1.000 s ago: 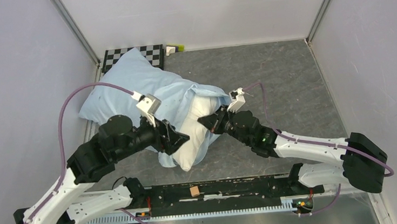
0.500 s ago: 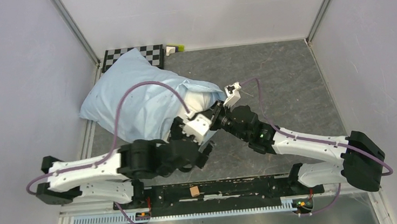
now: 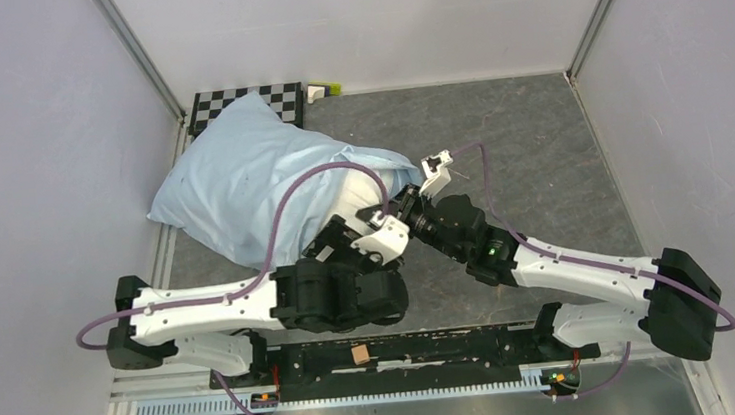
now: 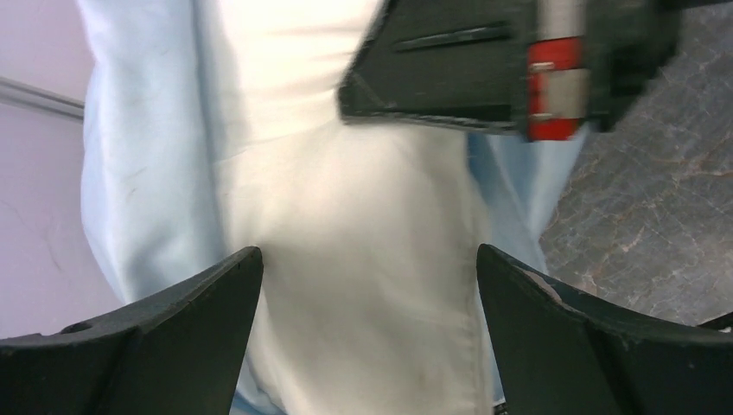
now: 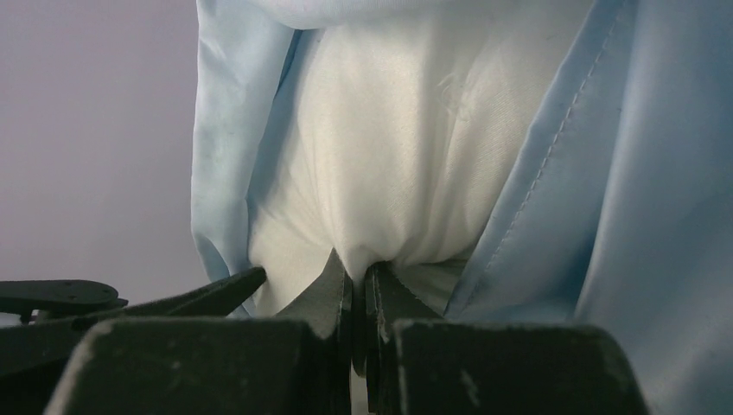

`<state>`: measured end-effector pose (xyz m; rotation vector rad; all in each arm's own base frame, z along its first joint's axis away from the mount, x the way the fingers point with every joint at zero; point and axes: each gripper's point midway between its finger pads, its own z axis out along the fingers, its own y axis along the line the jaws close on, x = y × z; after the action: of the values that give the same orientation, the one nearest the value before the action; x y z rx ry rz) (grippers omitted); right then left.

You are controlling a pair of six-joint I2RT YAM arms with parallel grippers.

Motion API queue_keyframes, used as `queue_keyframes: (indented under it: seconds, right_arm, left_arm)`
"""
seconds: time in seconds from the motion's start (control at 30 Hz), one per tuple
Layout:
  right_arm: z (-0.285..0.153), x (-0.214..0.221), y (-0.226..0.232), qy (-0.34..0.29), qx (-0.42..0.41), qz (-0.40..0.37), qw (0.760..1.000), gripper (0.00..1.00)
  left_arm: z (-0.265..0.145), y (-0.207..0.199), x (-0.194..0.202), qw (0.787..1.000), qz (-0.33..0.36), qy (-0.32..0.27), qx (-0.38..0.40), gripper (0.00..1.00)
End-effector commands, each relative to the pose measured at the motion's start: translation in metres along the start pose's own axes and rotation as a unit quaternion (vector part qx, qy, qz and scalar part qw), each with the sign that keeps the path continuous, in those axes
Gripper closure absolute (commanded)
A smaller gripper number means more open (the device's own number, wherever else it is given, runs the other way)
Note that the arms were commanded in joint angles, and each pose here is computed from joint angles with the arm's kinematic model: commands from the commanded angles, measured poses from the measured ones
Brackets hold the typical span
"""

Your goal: Remove the pillowcase from the pillow

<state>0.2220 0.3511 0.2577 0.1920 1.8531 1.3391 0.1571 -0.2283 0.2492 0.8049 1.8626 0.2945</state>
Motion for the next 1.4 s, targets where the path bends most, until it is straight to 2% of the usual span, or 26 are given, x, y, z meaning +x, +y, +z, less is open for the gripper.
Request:
queue_keyframes:
  seconds: [0.0,0.27,0.4,0.43,0.47,0.6,0.63,0.7,0.73,0.8,0.83,0.93,1.03,1.1,1.2,1.37]
  right_arm:
    - [-0.016,-0.051,0.076,-0.068,-0.109,0.034,0.991,1.0]
    - [-0.016,-0.054,0.083,-0.069,-0.117,0.036,0.99,1.0]
    - [-0.017,-0.052,0.092,-0.063,-0.139,0.024,0.988,1.0]
    - [-0.017,-0.051,0.094,-0.059,-0.145,0.02,0.987,1.0]
    - [-0.018,-0.05,0.096,-0.057,-0.149,0.018,0.987,1.0]
    - [-0.021,-0.049,0.092,-0.058,-0.148,0.011,0.987,0.99]
    - [-0.022,-0.049,0.088,-0.061,-0.142,0.007,0.988,0.95]
    - [-0.025,-0.054,0.079,-0.076,-0.127,-0.008,0.989,0.74]
    - [-0.025,-0.055,0.071,-0.084,-0.112,-0.027,0.99,0.65]
    - [-0.028,-0.064,0.054,-0.108,-0.073,-0.079,0.988,0.34]
    - [-0.03,-0.068,0.043,-0.116,-0.047,-0.108,0.986,0.24]
    - [-0.035,-0.084,-0.001,-0.145,0.063,-0.181,0.971,0.05]
    - [-0.037,-0.093,-0.038,-0.147,0.143,-0.22,0.954,0.02]
    - [-0.035,-0.093,-0.046,-0.134,0.156,-0.242,0.948,0.02]
    - [-0.033,-0.084,-0.032,-0.094,0.102,-0.329,0.934,0.02]
    - [-0.042,-0.07,-0.025,-0.065,0.041,-0.407,0.91,0.02]
  left_arm:
    - [0.006,0.024,0.002,0.999,-0.049,-0.008,-0.015,0.0]
    - [0.036,0.005,0.035,0.997,-0.011,0.074,0.03,0.0]
    - [0.04,-0.016,0.039,0.993,-0.025,0.075,0.092,0.01]
    - [0.04,-0.015,0.04,0.992,-0.029,0.076,0.094,0.06]
    - [0.041,-0.01,0.041,0.993,-0.031,0.076,0.083,0.18]
    - [0.042,0.019,0.042,0.996,-0.032,0.08,0.012,0.78]
    - [0.041,0.024,0.042,0.996,-0.034,0.08,0.003,0.86]
    - [0.038,0.03,0.039,0.996,-0.048,0.075,-0.003,0.93]
    - [0.036,0.032,0.037,0.996,-0.055,0.071,-0.001,0.94]
    - [0.03,0.034,0.035,0.995,-0.07,0.065,0.014,0.95]
    - [0.027,0.037,0.034,0.995,-0.077,0.061,0.02,0.97]
    - [0.015,0.047,0.029,0.992,-0.111,0.043,0.036,0.98]
    - [0.001,0.057,0.022,0.987,-0.148,0.017,0.061,0.98]
    - [-0.006,0.063,0.019,0.984,-0.166,0.003,0.072,0.98]
    - [-0.012,0.071,0.019,0.982,-0.174,-0.005,0.072,0.98]
    - [-0.017,0.085,0.022,0.98,-0.19,-0.007,0.056,0.98]
